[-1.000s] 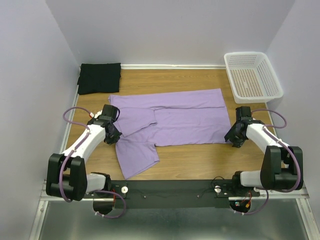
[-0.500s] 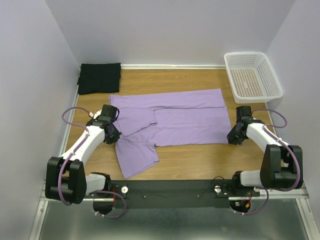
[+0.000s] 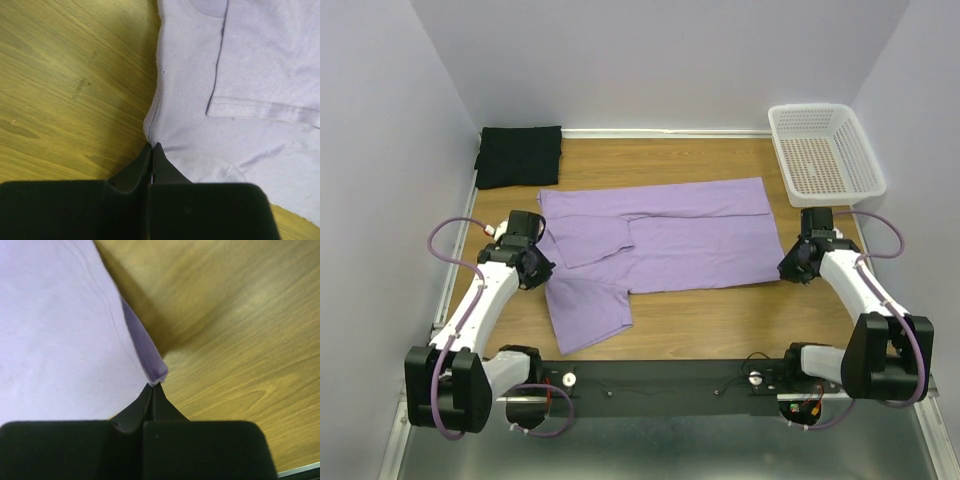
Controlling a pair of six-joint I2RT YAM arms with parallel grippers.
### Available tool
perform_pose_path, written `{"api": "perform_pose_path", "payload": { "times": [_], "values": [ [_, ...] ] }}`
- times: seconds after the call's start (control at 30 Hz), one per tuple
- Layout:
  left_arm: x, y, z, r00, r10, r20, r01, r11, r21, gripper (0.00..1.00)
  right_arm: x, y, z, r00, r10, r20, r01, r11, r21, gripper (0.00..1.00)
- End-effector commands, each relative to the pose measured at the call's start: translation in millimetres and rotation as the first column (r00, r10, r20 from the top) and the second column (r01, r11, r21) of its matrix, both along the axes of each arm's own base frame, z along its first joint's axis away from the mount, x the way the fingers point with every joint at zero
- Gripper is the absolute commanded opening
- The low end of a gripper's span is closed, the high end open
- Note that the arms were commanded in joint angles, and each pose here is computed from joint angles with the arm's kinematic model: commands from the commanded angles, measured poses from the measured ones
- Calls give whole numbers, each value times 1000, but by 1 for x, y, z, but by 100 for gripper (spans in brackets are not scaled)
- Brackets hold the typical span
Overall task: Fold and stack the t-shirts
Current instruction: Fold the tshirt
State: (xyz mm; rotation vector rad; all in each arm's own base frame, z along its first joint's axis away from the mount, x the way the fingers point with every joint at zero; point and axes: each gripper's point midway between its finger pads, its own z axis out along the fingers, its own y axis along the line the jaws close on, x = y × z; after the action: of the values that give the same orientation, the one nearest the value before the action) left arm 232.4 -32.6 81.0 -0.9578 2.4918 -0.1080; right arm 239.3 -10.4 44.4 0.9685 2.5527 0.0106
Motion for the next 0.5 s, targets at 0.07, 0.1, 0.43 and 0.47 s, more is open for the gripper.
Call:
{"api": "perform_pose_path", "payload": {
  "times": [0.07, 0.1, 0.43, 0.47],
  "values": [
    [15, 9, 8, 1000, 2, -11, -2, 1000, 4, 3, 24, -10, 20, 999, 29, 18, -28, 999, -46, 0],
    [19, 8, 9, 1000, -6, -6, 6, 1000, 5, 4, 31, -11, 25, 999, 31, 30, -30, 998, -53, 0],
    [66, 18, 19, 1000, -15, 7, 14, 1000, 24, 3, 78, -20, 34, 996, 85, 31, -81, 992, -99, 0],
    [70, 19, 19, 1000, -20, 5, 19, 1000, 22, 3, 86, -21, 38, 995, 90, 46, -84, 991, -105, 1]
  ]
}}
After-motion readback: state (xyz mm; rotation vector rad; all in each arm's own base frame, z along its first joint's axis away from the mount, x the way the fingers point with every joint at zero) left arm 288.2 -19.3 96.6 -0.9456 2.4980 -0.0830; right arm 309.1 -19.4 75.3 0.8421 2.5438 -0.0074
